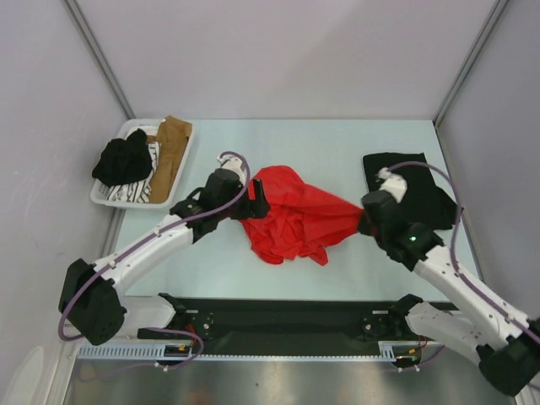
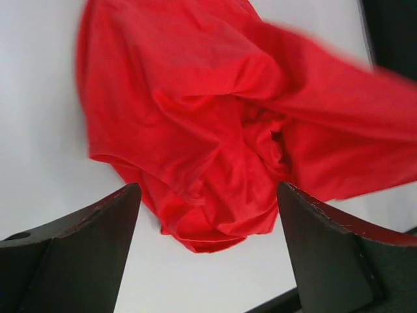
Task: Fold and stack the tank tops
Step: Flatten the tank top out
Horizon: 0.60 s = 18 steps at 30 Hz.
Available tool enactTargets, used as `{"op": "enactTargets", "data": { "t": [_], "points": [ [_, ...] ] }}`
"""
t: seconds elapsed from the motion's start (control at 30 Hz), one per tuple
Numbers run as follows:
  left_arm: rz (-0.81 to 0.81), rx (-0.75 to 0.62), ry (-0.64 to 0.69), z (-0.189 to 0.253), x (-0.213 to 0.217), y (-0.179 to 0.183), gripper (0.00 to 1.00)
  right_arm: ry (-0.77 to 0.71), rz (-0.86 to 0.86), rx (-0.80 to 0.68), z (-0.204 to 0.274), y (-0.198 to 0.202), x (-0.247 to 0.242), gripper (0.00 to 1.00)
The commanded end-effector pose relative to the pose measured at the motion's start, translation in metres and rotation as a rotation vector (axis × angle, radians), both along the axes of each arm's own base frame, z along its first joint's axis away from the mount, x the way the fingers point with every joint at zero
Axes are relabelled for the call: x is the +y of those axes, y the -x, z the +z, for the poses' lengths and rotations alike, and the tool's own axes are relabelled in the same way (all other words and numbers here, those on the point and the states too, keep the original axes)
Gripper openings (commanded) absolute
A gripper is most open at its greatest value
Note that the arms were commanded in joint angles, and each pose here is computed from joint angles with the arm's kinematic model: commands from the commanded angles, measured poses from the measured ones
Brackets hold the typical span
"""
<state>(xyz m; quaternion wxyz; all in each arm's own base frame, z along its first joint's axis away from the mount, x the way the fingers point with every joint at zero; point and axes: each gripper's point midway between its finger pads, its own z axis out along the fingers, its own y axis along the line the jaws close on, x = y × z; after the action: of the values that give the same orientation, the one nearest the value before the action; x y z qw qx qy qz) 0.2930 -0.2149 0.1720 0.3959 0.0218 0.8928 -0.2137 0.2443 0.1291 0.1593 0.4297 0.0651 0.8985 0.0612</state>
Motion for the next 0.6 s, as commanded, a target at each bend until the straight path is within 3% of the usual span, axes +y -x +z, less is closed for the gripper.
{"op": "enactTargets", "data": {
  "t": [0.0,0.07,0.3,0.43,0.57],
  "points": [
    [-0.058,0.040,0.061,-0.015,-0.029,0.005,0.90,-0.019,-0.120,-0.037,0.024,-0.015,-0.049,0.00],
    [-0.088,0.069,0.073,-0.026,-0.037,0.011,0.85,-0.030,-0.108,-0.016,0.024,-0.022,-0.054,0.00],
    [-0.058,0.092,0.109,-0.049,-0.043,0.009,0.84,-0.104,-0.247,0.000,0.018,-0.037,-0.098,0.00],
    [-0.045,0.120,0.093,-0.063,-0.045,0.006,0.71,-0.165,-0.225,0.000,0.017,-0.044,-0.100,0.00],
    [-0.018,0.172,0.079,-0.080,-0.045,0.006,0.68,-0.163,-0.223,0.000,0.017,-0.046,-0.101,0.00]
  ]
}}
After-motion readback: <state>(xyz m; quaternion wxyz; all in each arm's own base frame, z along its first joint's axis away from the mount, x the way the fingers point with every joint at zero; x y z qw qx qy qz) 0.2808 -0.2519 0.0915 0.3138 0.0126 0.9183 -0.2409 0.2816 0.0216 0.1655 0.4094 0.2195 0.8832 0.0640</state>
